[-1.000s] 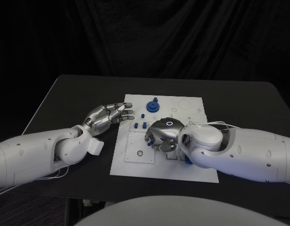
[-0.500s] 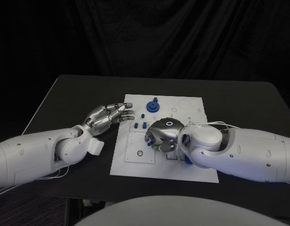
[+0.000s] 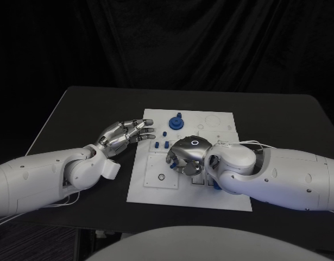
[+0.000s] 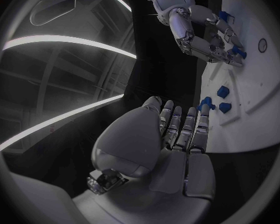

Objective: Assemble the parts on the task board

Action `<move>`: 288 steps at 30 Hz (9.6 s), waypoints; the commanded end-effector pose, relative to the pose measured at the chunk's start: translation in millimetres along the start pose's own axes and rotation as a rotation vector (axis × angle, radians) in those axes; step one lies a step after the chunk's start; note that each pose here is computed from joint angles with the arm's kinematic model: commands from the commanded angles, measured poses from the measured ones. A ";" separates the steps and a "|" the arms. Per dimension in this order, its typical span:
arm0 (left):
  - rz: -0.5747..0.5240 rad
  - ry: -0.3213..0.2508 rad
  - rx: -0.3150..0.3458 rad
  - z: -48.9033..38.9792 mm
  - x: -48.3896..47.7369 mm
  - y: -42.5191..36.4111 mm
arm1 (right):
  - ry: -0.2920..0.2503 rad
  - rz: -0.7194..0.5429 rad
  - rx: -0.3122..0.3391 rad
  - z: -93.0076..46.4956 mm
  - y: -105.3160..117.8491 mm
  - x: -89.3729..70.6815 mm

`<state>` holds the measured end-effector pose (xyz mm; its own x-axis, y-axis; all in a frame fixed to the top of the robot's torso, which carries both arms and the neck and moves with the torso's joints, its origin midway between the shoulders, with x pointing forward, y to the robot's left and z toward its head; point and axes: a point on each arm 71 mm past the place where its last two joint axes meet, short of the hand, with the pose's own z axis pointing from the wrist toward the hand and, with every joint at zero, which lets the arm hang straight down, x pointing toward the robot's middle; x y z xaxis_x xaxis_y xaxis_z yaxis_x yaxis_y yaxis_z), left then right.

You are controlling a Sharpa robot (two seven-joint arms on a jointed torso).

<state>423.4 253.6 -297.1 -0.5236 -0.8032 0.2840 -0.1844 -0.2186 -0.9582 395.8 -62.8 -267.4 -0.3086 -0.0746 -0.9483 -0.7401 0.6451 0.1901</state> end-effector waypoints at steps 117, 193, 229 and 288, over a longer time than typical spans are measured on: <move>-0.067 -0.025 -0.004 -7.5 -2.8 7.6 | -0.102 0.046 0.247 -69.6 -97.3 -21.8; -0.077 -0.019 -0.020 -6.7 -0.3 16.3 | 0.013 -0.071 -0.132 6.7 40.5 -21.6; -0.083 -0.016 -0.033 -7.1 -0.6 20.8 | 0.053 -0.058 -0.120 8.6 39.8 -1.9; -0.070 -0.046 -0.021 -14.4 -7.4 19.7 | -0.142 0.284 0.228 -109.6 -52.8 -72.9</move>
<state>411.6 264.1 -318.9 -0.4726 -0.8116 0.3433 -0.2533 -0.2480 -0.9350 391.1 -168.9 -174.1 -0.2879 0.2123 -0.9338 -0.5937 0.7255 0.3480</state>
